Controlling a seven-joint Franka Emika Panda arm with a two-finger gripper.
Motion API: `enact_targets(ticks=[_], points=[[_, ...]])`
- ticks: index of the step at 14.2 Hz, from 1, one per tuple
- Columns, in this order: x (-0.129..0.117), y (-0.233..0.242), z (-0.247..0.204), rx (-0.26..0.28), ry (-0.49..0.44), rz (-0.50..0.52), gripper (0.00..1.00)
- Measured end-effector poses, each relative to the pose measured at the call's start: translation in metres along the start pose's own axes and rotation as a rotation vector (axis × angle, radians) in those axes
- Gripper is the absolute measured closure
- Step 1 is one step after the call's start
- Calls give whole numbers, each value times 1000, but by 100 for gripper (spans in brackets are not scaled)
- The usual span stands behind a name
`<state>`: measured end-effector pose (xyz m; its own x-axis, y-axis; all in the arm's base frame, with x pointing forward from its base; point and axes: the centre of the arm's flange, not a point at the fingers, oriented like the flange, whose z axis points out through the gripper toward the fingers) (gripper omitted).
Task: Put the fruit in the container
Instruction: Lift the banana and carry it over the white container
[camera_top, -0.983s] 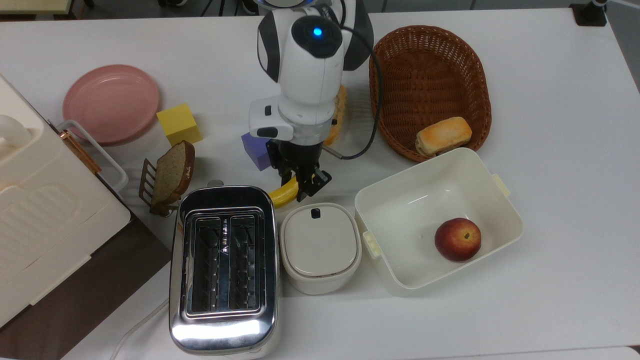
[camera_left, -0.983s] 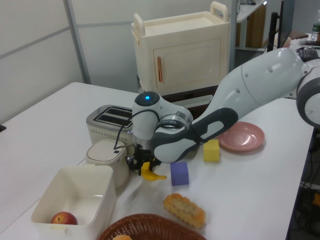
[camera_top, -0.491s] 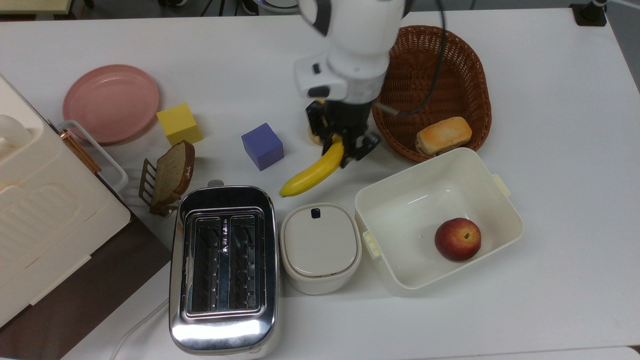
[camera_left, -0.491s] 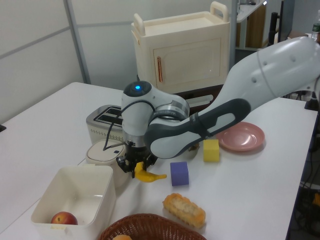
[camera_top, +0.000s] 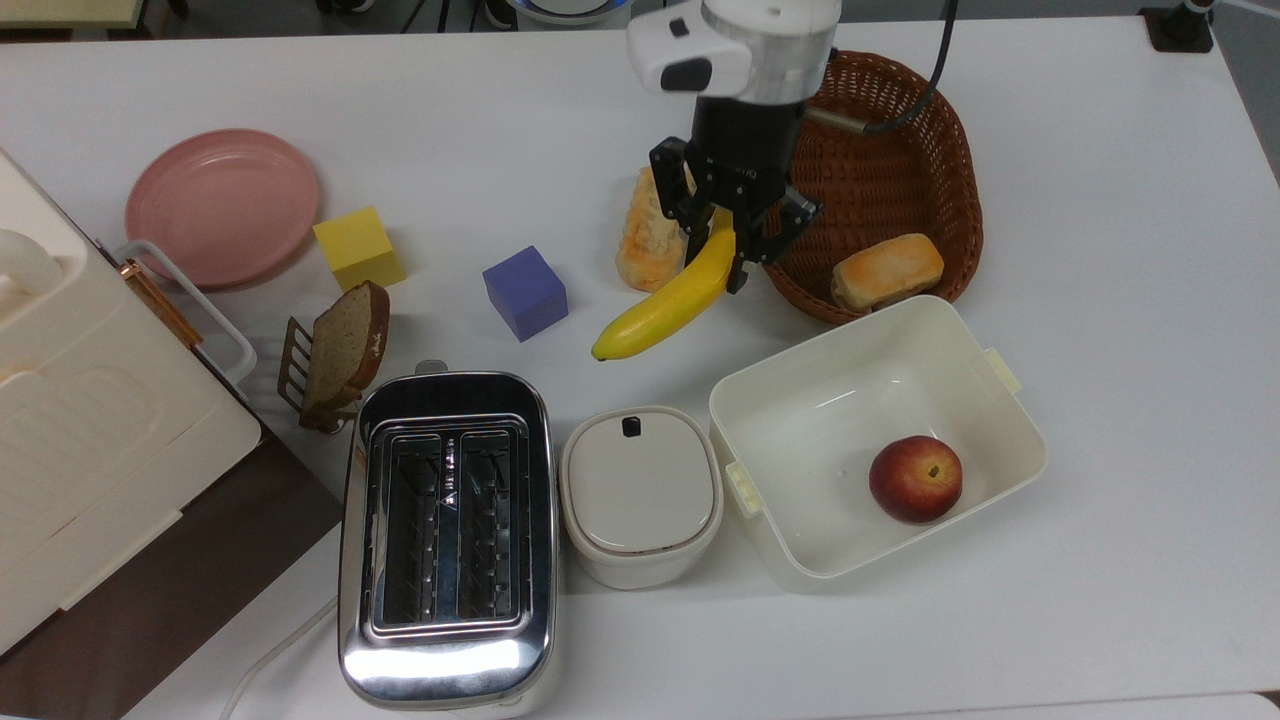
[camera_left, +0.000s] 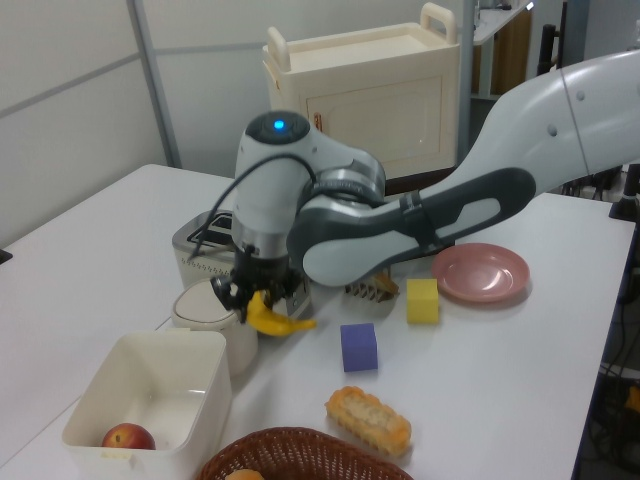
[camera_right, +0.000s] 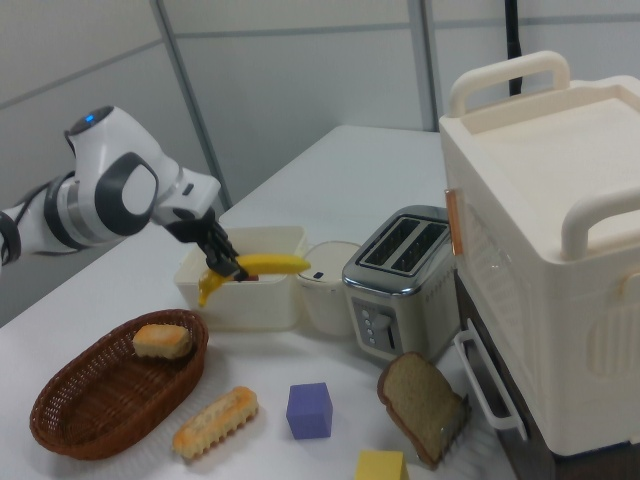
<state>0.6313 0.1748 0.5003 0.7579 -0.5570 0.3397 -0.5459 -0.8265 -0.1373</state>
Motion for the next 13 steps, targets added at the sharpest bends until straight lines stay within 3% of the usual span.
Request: enact_targets(ticks=[3,6,8,13], points=[[12,-11,-26,58,40,47,59],[2,-31,-35,133,64,47,59],[-17,-60,-26,174,55,19,59],[-33,-101,10,217,97,-2,59]])
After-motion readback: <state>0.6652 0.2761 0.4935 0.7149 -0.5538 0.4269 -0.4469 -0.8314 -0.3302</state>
